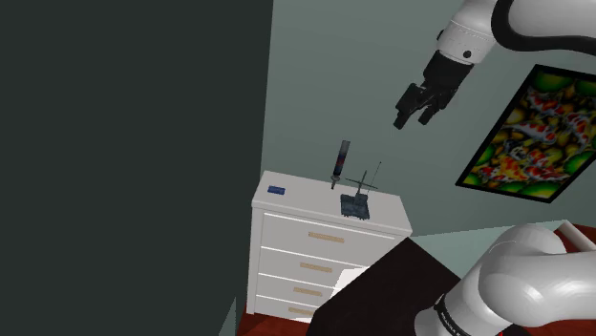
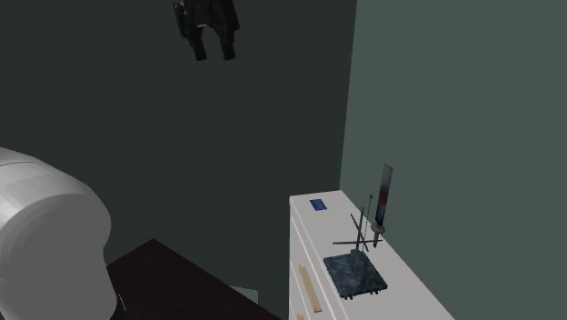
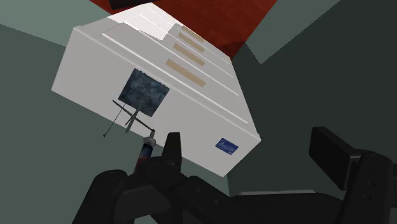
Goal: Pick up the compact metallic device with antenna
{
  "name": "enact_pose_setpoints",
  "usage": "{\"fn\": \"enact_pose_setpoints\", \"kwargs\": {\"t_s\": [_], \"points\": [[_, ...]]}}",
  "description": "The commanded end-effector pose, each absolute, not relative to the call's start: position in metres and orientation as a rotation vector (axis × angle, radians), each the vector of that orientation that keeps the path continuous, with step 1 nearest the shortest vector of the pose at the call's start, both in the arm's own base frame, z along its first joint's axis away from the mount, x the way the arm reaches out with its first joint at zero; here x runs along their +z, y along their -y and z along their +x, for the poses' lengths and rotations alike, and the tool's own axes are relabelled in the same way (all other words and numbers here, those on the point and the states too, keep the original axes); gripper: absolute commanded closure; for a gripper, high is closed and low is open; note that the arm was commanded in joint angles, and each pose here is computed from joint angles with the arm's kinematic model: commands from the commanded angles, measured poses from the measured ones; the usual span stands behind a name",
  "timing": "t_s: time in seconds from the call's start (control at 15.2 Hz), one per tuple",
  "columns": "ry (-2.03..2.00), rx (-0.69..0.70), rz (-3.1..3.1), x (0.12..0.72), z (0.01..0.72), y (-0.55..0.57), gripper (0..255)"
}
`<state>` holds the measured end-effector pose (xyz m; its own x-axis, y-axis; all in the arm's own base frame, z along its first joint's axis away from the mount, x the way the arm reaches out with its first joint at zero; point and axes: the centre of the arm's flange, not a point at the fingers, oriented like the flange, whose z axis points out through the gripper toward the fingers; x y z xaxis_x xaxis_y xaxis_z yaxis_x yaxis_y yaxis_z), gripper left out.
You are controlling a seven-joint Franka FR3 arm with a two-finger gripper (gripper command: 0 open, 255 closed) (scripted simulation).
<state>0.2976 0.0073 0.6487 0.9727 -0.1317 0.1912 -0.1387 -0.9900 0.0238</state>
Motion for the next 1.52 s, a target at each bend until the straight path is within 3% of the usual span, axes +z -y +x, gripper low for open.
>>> {"fn": "enact_pose_setpoints", "kwargs": {"t_s": [0.0,1.45], "points": [[0.211,0.295,3.083,0.649,0.298,-0.007,0],[-0.393,0.021,3.072,0.439,0.437,0.155,0]]}}
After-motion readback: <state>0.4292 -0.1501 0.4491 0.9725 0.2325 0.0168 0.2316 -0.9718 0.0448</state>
